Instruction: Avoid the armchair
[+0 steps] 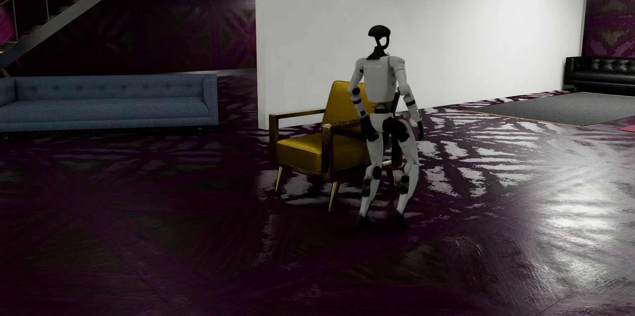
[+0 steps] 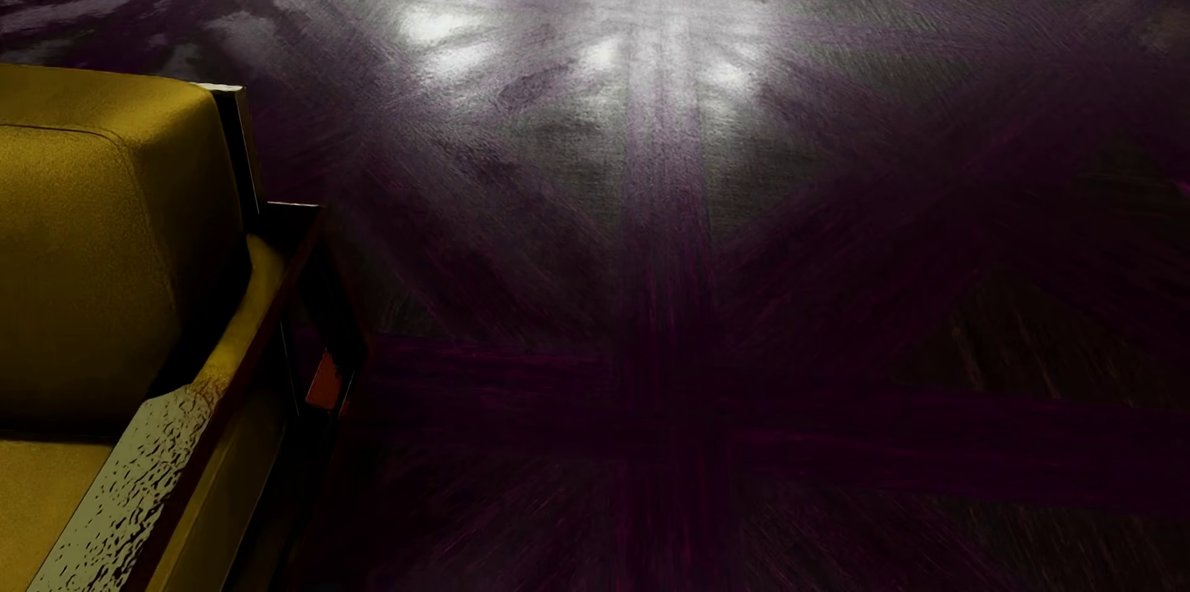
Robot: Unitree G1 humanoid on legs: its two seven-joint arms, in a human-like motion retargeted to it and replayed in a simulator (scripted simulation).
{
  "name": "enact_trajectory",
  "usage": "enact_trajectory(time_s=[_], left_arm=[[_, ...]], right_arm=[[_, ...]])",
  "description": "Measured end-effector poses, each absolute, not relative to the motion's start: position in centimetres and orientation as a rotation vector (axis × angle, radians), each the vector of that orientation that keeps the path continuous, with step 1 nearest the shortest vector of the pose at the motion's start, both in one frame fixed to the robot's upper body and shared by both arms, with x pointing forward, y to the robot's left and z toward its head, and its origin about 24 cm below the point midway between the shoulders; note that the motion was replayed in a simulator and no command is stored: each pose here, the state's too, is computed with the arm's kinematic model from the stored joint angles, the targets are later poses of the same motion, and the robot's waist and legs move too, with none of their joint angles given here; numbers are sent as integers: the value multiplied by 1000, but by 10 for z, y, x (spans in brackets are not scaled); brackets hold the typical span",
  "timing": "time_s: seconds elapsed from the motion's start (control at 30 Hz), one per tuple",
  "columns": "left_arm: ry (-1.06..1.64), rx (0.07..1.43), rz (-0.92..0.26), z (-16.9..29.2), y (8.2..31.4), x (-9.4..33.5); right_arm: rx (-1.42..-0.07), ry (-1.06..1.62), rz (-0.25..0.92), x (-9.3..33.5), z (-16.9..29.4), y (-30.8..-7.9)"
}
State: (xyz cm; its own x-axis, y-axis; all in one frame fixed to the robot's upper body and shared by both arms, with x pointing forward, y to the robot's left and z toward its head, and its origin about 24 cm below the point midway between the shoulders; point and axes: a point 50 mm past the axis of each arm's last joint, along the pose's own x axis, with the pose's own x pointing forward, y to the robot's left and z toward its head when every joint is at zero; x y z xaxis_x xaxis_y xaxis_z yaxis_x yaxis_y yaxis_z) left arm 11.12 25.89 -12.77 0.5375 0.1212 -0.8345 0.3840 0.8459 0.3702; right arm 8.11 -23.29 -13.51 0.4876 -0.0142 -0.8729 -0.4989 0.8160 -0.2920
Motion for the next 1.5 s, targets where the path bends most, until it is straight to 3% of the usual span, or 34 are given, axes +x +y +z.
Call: enact_trajectory(time_s=[0.2,0.4,0.57,0.67,0.9,1.0,1.13,1.27,1.37,1.5], left_arm=[[1069,565,-196,-137,255,93],[1321,555,-263,-156,250,13],[1465,501,-251,-160,244,-35],[1389,511,-223,-159,248,-6],[939,520,-67,-117,269,132],[878,540,-78,-108,268,147],[981,530,-98,-124,265,120],[1215,500,-113,-149,261,57],[1352,531,-174,-159,258,22],[1294,514,-162,-157,255,36]], right_arm=[[-554,1193,290,37,-147,-243],[-500,1372,334,-26,-156,-229],[-489,1339,320,-15,-156,-227],[-495,1223,262,22,-150,-236],[-639,970,113,125,-111,-289],[-652,885,70,152,-95,-296],[-648,823,114,163,-90,-283],[-631,889,153,142,-105,-274],[-597,1084,156,90,-131,-274],[-567,1360,250,10,-158,-255]])
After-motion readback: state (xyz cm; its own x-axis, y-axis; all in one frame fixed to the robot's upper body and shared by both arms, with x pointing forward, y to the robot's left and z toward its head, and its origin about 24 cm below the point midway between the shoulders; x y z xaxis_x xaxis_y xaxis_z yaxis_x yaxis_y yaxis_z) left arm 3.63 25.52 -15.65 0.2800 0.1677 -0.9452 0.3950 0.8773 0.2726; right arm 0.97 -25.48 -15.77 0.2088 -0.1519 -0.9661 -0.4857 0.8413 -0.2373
